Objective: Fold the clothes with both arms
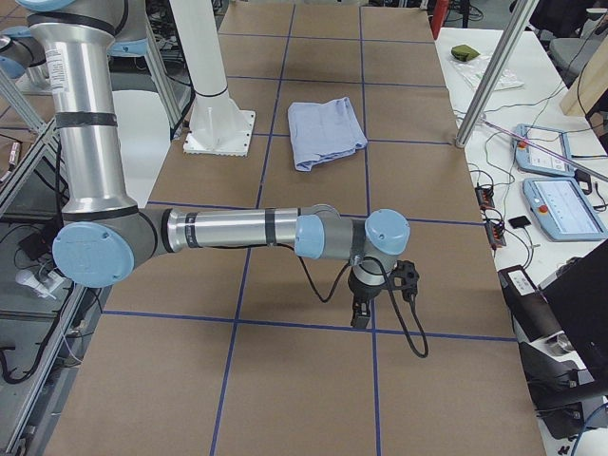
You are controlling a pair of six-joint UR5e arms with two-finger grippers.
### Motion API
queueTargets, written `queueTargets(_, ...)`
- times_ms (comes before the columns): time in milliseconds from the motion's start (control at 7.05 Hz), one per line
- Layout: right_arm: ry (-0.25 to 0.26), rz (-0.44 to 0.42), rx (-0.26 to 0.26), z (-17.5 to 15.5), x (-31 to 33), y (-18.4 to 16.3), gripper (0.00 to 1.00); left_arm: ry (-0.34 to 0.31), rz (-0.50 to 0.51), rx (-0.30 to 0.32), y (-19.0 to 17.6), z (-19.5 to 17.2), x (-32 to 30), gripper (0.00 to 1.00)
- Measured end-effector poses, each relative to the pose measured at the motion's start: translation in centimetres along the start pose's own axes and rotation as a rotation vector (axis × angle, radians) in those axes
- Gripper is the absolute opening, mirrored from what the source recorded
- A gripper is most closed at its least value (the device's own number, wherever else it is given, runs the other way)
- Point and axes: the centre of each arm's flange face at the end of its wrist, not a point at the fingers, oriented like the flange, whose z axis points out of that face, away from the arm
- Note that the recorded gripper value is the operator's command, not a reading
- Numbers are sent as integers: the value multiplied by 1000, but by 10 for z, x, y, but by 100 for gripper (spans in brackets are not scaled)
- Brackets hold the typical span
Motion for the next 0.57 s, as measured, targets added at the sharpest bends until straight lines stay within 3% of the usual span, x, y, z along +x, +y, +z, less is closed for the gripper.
queueTargets(567,-1,66,31,-10,8,72,100,-2,2,6,-1,-3,2,100)
